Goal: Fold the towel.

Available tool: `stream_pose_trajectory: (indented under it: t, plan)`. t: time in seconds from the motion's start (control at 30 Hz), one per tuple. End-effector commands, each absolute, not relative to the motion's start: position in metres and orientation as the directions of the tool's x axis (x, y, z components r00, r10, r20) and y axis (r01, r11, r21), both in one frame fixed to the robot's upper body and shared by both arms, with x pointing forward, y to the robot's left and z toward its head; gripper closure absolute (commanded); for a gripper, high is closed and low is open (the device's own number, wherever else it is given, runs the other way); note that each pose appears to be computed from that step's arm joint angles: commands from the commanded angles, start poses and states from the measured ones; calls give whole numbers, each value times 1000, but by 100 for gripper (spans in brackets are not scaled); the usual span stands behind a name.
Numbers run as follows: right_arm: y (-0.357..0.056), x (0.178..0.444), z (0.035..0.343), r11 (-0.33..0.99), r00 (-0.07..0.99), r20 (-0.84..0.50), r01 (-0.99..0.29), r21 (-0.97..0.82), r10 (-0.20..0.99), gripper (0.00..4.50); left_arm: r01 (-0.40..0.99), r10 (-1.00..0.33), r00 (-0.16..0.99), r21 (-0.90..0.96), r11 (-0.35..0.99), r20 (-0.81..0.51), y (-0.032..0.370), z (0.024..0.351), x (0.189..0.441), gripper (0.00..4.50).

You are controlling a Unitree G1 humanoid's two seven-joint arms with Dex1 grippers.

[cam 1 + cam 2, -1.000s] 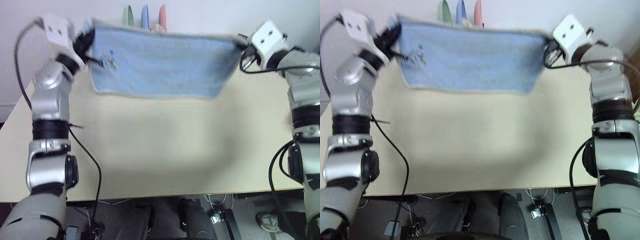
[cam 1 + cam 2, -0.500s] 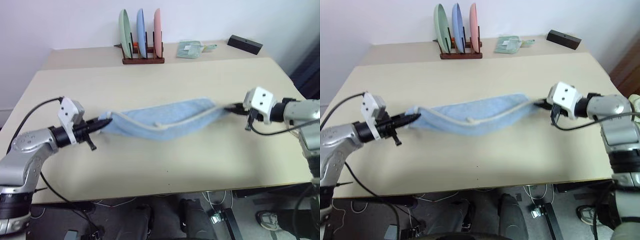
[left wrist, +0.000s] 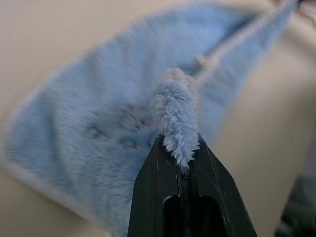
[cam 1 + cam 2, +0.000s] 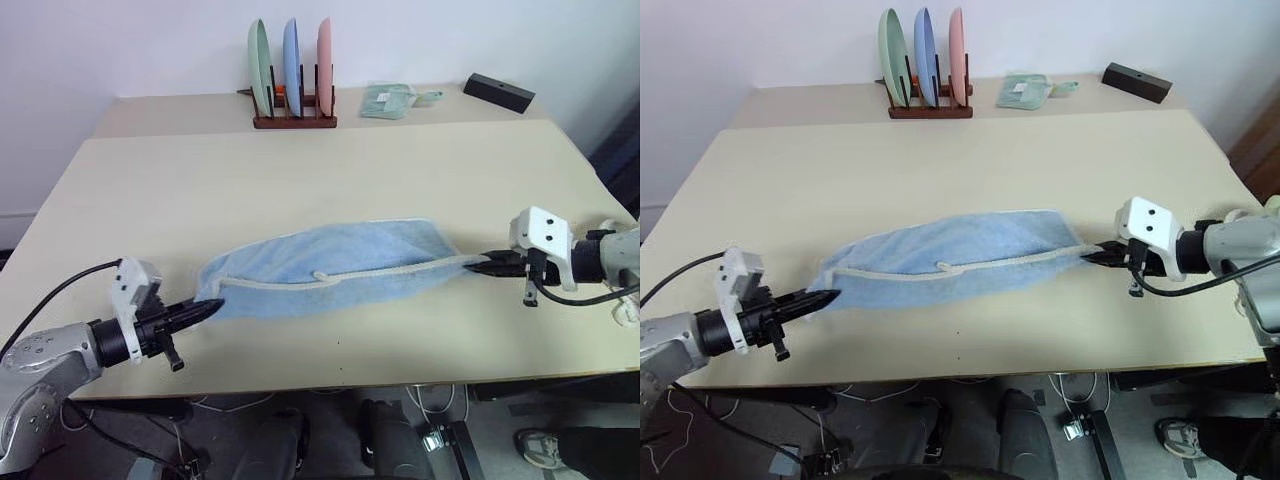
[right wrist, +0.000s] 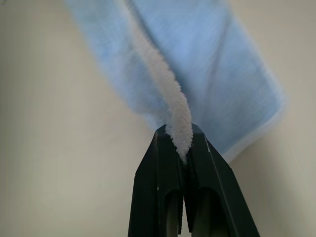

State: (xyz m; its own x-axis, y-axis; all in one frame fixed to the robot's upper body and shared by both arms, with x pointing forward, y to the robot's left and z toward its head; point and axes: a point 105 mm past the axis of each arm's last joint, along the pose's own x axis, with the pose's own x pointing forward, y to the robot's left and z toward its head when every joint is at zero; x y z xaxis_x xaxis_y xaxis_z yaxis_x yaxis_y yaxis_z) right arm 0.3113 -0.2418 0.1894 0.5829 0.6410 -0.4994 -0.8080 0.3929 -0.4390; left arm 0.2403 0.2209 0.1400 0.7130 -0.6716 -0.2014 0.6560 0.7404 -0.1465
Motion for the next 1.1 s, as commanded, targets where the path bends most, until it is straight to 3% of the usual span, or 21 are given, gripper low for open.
stream_pose_trajectory:
  t: [0.03, 0.23, 0.5, 0.9, 1.0, 1.1]
  plan:
    - [-248, 325, 199, 417, 638, -456, -761, -497, 620, 447, 588, -601, 788, -129, 799, -130, 238, 152, 250, 450]
    - [-248, 353, 192, 438, 659, -429, -741, -509, 618, 447, 507, -522, 853, -194, 840, -28, 249, 162, 278, 450]
    - [-245, 384, 176, 479, 702, -396, -702, -528, 592, 447, 484, -503, 862, -191, 854, -66, 243, 152, 306, 450]
    - [-238, 402, 162, 464, 702, -421, -703, -540, 574, 447, 459, -487, 854, -175, 871, -185, 244, 124, 317, 450]
    - [-238, 404, 162, 476, 712, -421, -695, -539, 563, 357, 426, -455, 869, -174, 888, -195, 248, 119, 320, 350]
    - [-247, 403, 168, 476, 735, -416, -670, -570, 535, 217, 412, -438, 882, -167, 896, -176, 252, 123, 320, 205]
